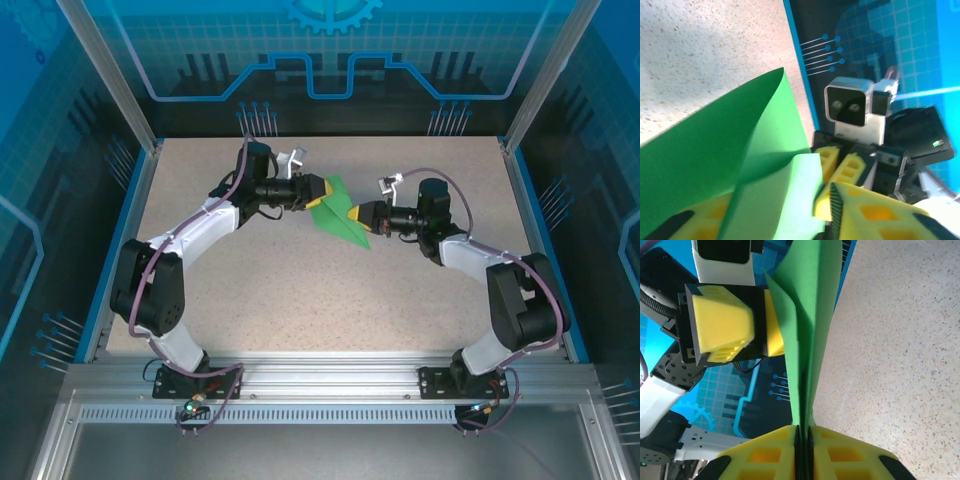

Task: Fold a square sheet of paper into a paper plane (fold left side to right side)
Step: Turn over the paper at the center of the table.

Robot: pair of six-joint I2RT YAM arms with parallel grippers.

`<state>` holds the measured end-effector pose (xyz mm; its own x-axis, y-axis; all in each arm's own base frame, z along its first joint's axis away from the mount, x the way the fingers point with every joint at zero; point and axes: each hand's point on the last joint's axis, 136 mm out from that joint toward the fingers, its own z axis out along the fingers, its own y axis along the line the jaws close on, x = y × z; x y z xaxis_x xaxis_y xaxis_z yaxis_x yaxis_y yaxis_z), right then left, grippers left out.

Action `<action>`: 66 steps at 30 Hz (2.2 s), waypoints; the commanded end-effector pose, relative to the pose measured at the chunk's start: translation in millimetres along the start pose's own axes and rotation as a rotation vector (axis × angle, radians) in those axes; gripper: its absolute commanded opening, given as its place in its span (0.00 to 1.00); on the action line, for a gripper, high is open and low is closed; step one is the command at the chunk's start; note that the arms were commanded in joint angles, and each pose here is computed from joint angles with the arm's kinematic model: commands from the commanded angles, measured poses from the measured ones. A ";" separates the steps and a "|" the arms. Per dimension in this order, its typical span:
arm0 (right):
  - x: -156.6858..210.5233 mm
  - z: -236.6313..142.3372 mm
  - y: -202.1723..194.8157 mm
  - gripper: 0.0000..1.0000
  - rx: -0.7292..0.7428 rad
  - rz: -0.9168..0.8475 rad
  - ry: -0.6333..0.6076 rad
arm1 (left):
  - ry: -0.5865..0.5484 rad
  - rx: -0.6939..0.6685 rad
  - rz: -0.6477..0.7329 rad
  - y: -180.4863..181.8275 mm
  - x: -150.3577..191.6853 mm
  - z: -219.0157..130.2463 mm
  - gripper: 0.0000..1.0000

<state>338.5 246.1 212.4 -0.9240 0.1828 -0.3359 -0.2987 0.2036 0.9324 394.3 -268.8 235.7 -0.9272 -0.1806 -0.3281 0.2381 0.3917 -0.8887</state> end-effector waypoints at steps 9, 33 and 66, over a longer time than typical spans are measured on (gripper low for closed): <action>8.7 -23.5 -3.1 0.10 0.329 -0.169 0.030 | -0.184 -0.347 0.191 1.0 -4.9 -71.4 0.76; 7.8 -22.2 -76.5 0.09 1.934 -1.153 0.578 | -0.628 -0.693 0.277 -13.1 -1.9 -199.0 0.99; 67.9 -8.3 -42.4 0.82 1.141 -0.735 0.319 | -0.340 -0.518 0.112 28.4 5.2 -112.0 0.97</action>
<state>281.5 241.0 135.1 -0.6694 -0.6285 -0.3961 -0.5723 0.7762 -0.2646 360.7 -135.7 252.0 -0.6865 -0.3544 -0.6349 0.0327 0.8573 -0.5139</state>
